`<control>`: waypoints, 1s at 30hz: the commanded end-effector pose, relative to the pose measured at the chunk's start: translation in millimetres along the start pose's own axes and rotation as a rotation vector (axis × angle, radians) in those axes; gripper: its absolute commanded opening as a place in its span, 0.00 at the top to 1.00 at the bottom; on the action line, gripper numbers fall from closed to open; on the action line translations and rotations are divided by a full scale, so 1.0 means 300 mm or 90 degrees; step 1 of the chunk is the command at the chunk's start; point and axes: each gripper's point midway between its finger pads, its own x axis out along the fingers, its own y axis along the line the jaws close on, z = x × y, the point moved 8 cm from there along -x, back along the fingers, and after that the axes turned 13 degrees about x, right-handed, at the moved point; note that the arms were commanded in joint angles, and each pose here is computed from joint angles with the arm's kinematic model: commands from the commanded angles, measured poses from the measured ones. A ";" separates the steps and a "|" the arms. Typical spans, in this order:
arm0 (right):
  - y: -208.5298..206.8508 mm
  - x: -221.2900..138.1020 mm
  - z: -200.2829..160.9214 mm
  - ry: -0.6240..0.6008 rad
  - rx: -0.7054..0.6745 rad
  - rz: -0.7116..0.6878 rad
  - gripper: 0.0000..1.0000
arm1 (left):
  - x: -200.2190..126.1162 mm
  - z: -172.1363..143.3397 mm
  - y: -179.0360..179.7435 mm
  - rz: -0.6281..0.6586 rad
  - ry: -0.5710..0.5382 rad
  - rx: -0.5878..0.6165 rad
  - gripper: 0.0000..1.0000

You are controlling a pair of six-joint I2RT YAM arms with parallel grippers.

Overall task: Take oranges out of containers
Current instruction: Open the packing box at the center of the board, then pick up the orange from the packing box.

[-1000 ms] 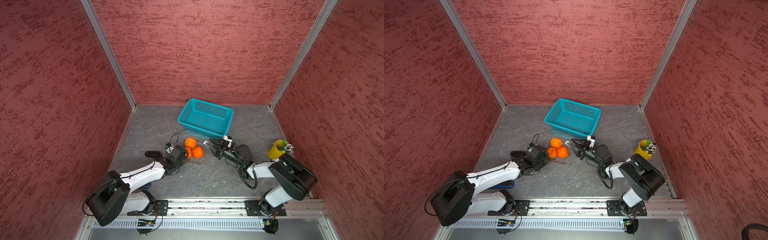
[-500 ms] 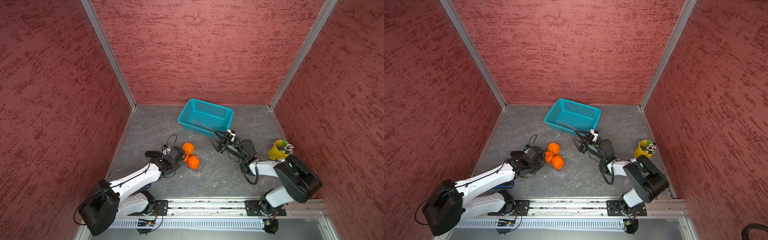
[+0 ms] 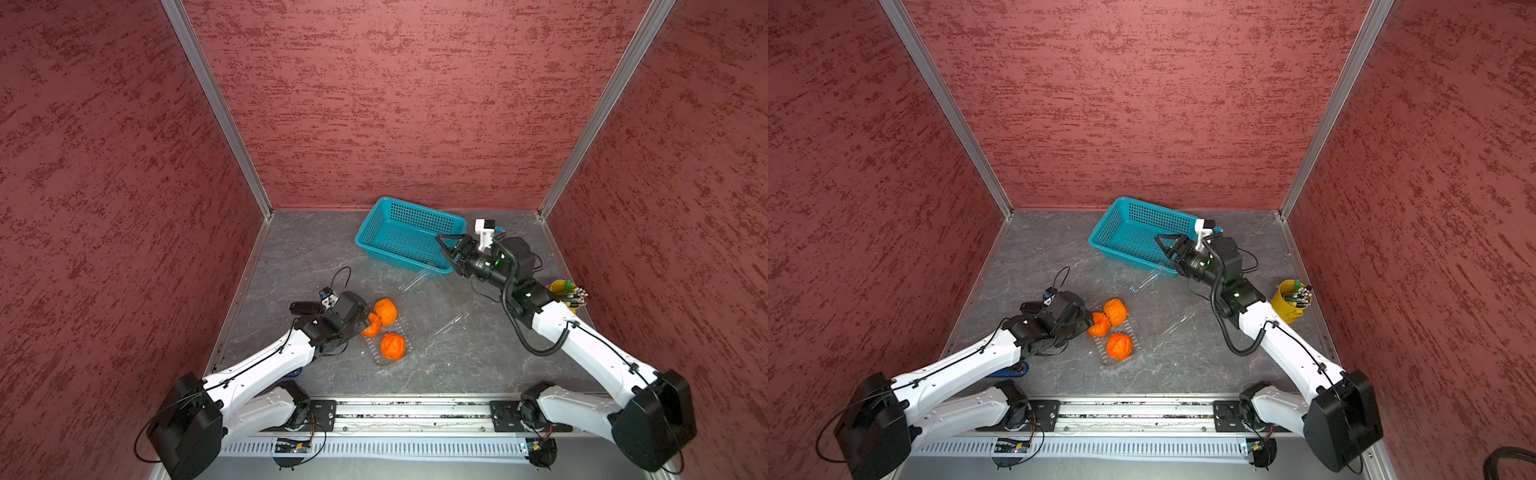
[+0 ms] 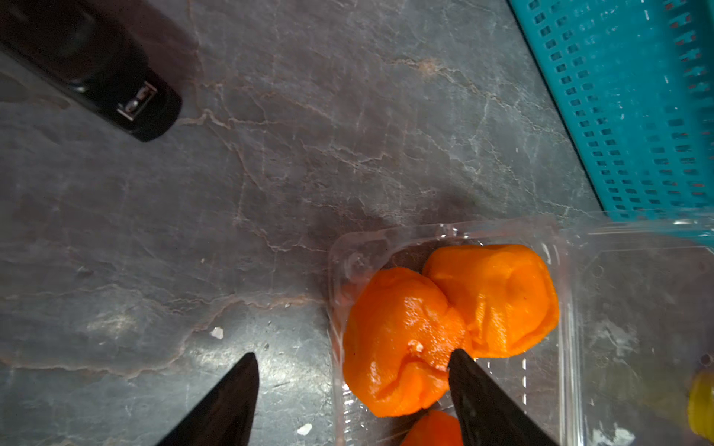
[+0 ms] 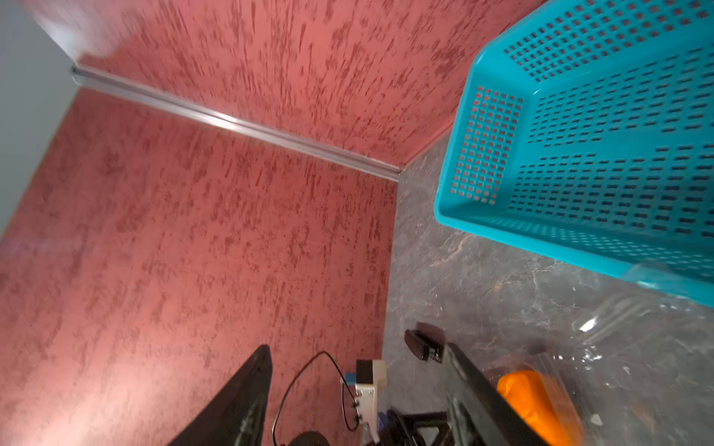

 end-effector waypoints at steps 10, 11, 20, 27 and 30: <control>-0.206 0.153 -0.531 0.347 -0.469 -0.443 0.23 | -0.142 0.210 0.130 -0.012 -0.099 -0.109 0.01; -0.214 0.162 -0.553 0.356 -0.481 -0.450 0.23 | -0.144 0.220 0.146 -0.014 -0.101 -0.120 0.01; -0.323 0.232 -0.669 0.432 -0.483 -0.473 0.22 | -0.154 0.259 0.208 -0.022 -0.113 -0.158 0.01; -0.427 0.306 -0.716 0.481 -0.484 -0.502 0.22 | -0.117 0.242 0.212 -0.040 -0.093 -0.166 0.00; -0.485 0.318 -0.729 0.501 -0.481 -0.537 0.25 | -0.114 0.242 0.212 -0.042 -0.091 -0.168 0.00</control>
